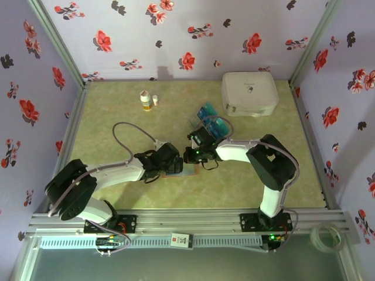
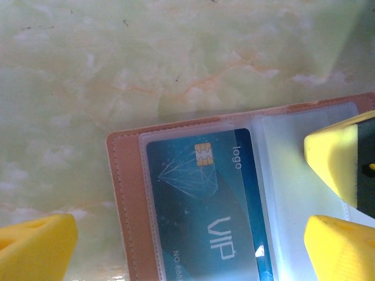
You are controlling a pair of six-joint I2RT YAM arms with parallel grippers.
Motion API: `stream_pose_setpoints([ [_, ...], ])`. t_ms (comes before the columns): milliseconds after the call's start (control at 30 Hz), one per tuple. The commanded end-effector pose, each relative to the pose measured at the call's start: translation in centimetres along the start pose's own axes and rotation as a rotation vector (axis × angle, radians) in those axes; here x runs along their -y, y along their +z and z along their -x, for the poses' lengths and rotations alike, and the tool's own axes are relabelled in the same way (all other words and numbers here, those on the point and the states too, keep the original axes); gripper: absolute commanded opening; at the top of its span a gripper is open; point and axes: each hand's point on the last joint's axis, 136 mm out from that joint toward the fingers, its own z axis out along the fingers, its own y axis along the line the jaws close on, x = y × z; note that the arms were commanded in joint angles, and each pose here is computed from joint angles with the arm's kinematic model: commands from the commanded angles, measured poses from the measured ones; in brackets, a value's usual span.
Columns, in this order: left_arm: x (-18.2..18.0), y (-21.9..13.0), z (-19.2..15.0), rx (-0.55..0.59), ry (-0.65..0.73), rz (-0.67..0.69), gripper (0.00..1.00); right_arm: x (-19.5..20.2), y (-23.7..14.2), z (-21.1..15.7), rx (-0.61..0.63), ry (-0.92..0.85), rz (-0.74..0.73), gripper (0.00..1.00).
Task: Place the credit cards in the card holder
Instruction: Flip over the card slot on the card holder.
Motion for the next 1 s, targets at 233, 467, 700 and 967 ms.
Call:
stream_pose_setpoints([
  [233, 0.8, 1.2, -0.8, 0.003, 0.028, -0.011, 1.00, -0.4, 0.5, -0.2, -0.016, 0.009, 0.001, 0.00],
  [467, -0.1, 1.4, -1.4, 0.001, 0.056, 0.049, 1.00, -0.4, 0.5, -0.1, -0.014, 0.009, 0.002, 0.00],
  [700, -0.9, 1.9, -2.1, -0.026, 0.093, 0.111, 1.00, -0.9, 0.0, 0.3, -0.005, 0.005, 0.009, 0.02],
  [967, -1.2, 2.0, -2.6, -0.031, 0.090, 0.123, 1.00, -1.7, -1.8, 1.3, 0.036, -0.009, 0.011, 0.17],
])
